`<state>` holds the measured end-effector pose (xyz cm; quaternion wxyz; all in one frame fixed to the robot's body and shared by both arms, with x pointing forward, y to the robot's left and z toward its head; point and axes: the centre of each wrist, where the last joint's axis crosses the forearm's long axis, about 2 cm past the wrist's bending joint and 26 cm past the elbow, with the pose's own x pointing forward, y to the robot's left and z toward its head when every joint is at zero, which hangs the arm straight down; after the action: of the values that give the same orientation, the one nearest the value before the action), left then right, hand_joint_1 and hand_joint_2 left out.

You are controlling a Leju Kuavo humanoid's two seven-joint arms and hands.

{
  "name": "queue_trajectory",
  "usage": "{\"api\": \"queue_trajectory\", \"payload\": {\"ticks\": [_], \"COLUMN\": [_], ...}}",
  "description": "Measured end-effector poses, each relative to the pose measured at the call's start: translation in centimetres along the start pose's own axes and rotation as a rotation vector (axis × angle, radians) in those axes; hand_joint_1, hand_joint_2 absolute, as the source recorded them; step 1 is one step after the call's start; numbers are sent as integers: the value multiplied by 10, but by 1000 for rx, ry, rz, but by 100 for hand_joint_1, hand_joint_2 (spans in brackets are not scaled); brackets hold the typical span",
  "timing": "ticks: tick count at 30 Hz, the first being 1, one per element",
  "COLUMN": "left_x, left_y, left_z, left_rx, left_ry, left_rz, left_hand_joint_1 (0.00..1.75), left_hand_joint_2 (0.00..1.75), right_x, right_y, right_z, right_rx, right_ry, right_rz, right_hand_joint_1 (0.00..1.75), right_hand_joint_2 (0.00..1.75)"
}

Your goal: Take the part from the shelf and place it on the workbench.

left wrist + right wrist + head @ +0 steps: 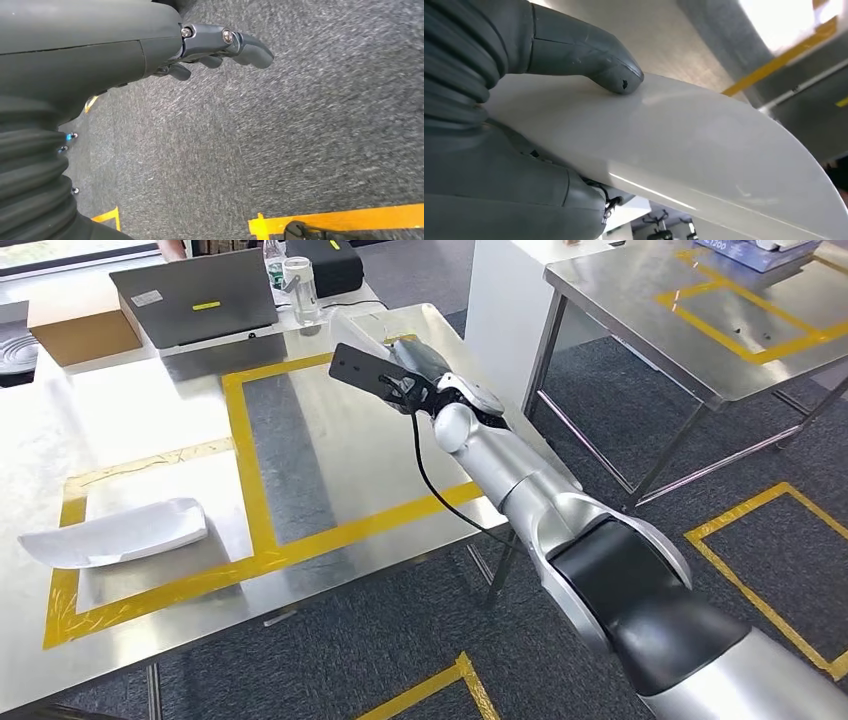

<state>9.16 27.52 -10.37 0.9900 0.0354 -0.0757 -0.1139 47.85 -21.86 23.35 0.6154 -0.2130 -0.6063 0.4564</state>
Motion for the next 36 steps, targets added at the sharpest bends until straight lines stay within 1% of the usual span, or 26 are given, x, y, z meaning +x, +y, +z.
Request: {"api": "queue_trajectory", "payload": {"ticks": [6, 13, 17, 19, 23, 29, 33, 36], "left_x": [2, 1, 3, 5, 12, 17, 19, 19], "left_y": [1, 3, 2, 0, -3, -5, -4, -3], "left_z": [0, 0, 0, 0, 1, 2, 2, 2], "left_rx": [-16, -11, -17, -25, -52, -75, -64, -55], "left_ry": [-23, -33, -44, -49, -58, -40, -12, 2], "left_rz": [-15, -22, -35, -36, -37, -54, -73, -77], "left_hand_joint_1": [0, 0, 0, 0, 0, 0, 0, 0], "left_hand_joint_2": [175, 175, 175, 175, 0, 0, 0, 0], "right_x": [-10, -4, 1, 5, 13, 13, 4, -5], "right_y": [21, 49, 71, 80, 91, 95, 92, 88], "right_z": [3, 6, 9, 10, 11, 11, 13, 14], "right_rx": [56, 149, 213, 234, 256, 259, 217, 175], "right_ry": [28, 21, 17, 10, -7, -8, -8, -30], "right_rz": [31, 61, 76, 81, 89, 79, 43, 19], "right_hand_joint_1": [175, 175, 0, 0, 0, 0, 0, 0], "right_hand_joint_2": [175, 175, 0, 0, 0, 0, 0, 0]}}
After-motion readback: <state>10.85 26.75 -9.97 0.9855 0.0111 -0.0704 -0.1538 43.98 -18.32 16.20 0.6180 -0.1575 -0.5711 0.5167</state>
